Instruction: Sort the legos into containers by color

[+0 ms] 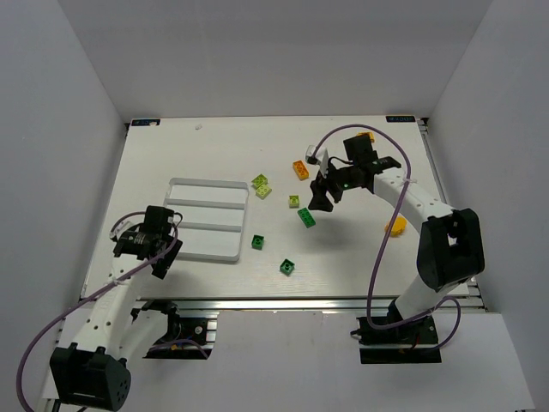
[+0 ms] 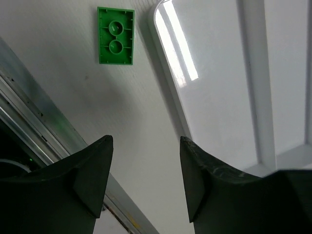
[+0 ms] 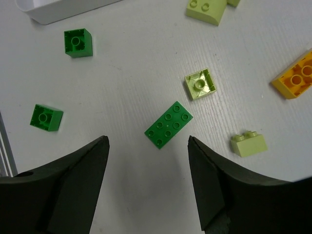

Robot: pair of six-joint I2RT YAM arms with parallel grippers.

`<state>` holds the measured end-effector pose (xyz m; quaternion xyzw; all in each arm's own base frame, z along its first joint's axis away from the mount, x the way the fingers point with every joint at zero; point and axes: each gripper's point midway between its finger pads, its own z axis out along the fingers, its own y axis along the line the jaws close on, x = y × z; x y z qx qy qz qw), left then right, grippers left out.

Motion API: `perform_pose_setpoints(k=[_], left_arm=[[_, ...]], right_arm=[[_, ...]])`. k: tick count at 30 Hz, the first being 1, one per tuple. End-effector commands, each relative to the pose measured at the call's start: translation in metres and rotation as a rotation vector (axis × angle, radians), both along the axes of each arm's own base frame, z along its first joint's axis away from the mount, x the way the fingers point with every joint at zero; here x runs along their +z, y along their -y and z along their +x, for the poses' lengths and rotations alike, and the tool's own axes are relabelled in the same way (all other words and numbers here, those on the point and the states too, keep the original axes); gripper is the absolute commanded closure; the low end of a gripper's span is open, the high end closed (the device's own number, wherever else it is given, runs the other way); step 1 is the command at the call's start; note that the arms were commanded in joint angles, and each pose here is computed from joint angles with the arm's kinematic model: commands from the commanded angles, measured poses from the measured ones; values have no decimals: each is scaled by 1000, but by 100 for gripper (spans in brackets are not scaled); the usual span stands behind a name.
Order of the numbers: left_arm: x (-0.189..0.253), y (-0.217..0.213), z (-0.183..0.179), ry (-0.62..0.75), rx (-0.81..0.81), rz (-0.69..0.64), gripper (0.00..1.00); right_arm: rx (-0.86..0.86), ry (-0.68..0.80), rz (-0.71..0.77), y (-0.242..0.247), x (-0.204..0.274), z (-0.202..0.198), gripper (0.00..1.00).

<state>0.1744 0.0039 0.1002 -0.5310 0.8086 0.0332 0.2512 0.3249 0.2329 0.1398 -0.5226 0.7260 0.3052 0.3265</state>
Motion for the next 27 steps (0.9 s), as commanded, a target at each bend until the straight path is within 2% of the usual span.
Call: perform_pose_setpoints(k=[1, 7, 16, 23, 27], left_arm=[[-5, -10, 7, 28, -15, 58, 34], [-18, -9, 3, -36, -54, 54, 34], [-49, -24, -3, -267, -27, 54, 32], [-49, -43, 2, -234, 18, 92, 34], [-56, -52, 2, -271, 17, 101, 29]], right_arm=[[32, 75, 38, -6, 23, 16, 28], [25, 54, 73, -4, 26, 23, 24], [8, 49, 102, -3, 34, 30, 25], [-27, 53, 99, 5, 35, 36, 25], [-50, 51, 106, 9, 37, 40, 25]])
